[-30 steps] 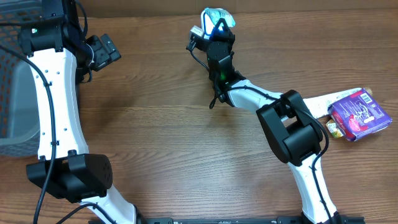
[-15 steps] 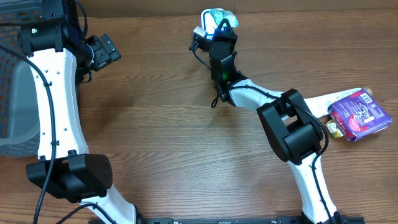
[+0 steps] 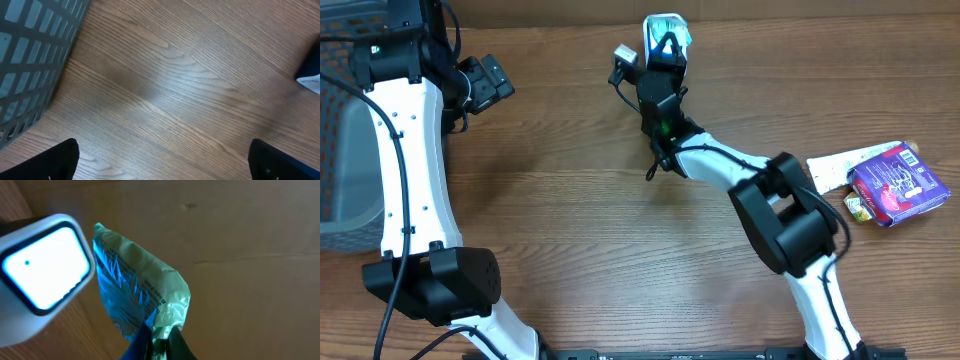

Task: Scan the item barcode
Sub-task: 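Carry the wipes pack right and drop it beside the other items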

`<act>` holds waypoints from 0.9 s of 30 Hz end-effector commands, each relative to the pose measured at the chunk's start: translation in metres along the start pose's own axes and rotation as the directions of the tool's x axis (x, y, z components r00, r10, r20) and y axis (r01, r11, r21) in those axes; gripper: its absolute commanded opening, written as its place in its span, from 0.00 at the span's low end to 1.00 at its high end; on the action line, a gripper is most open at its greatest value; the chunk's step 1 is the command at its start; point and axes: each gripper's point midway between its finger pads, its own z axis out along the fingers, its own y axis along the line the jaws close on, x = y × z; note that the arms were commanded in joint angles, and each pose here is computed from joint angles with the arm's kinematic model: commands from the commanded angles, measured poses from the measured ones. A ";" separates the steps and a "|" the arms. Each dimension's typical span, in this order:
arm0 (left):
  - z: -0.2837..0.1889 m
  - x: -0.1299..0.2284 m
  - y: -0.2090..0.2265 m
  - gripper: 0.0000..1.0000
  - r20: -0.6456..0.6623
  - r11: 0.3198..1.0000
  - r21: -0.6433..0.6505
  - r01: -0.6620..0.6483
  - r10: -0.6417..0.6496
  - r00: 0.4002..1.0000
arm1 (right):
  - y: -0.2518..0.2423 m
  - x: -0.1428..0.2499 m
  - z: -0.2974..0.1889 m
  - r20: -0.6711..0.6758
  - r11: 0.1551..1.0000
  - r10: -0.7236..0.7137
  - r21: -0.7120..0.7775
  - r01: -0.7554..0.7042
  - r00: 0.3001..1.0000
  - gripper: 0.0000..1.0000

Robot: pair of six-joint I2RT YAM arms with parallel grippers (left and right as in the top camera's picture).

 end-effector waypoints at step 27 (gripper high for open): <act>0.000 0.000 -0.003 1.00 0.002 1.000 0.001 0.008 -0.008 1.000 | -0.136 0.275 -0.189 -0.707 0.079 0.688 0.300 -0.951 -0.166 0.04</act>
